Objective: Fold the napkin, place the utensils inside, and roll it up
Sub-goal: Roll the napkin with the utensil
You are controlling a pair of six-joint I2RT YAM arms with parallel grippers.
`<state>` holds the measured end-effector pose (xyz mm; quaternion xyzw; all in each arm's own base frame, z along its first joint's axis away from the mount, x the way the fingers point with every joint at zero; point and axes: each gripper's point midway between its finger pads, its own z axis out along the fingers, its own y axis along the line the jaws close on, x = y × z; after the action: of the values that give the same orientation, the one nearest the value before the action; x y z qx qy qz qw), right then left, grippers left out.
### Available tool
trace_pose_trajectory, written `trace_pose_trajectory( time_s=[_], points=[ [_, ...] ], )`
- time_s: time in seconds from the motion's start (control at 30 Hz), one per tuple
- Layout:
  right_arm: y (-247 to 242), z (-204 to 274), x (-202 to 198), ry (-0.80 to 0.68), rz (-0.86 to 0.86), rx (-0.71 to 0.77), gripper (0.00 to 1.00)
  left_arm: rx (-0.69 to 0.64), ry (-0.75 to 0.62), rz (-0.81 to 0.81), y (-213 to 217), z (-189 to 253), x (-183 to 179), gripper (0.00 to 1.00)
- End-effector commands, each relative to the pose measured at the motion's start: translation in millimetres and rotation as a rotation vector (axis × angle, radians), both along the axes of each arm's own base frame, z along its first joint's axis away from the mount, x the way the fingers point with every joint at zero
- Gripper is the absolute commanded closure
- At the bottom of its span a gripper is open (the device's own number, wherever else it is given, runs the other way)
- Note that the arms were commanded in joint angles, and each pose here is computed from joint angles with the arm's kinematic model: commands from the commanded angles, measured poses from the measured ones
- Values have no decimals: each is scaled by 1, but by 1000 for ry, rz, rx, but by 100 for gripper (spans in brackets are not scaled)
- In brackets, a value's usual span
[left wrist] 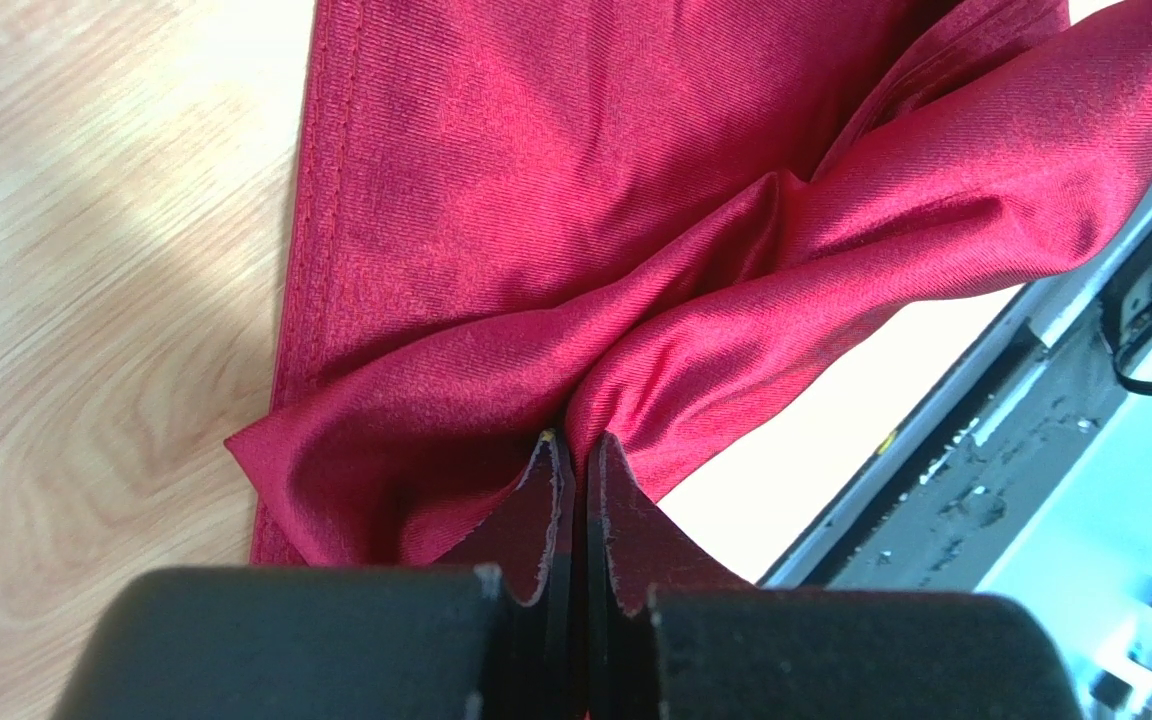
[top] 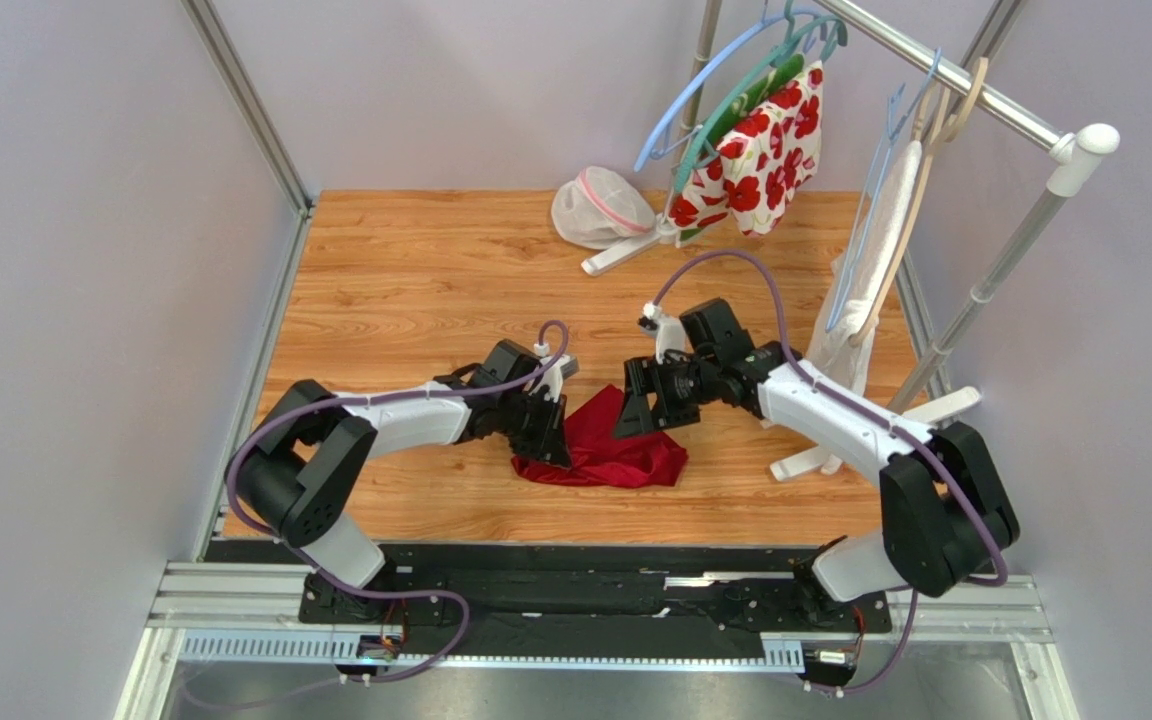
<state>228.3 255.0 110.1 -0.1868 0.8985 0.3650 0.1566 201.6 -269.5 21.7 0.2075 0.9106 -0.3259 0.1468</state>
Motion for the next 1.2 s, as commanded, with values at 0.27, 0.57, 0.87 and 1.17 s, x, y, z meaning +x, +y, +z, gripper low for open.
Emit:
trace_pose_trajectory(
  time_s=[0.27,0.57,0.87,1.17],
  points=[
    [-7,-35,-15,-20,-121,-73,29,143,160,-17,20,-20,-22,100],
    [-18,-73,-9,14,-127,-207,29,143,158,-16,20,-18,-22,100],
    [-21,-55,-6,-109,-6,-202,28,154,223,3,26,-28,-22,100],
    [-15,-13,-20,-342,157,-147,25,108,317,40,32,-22,-10,100]
  ],
)
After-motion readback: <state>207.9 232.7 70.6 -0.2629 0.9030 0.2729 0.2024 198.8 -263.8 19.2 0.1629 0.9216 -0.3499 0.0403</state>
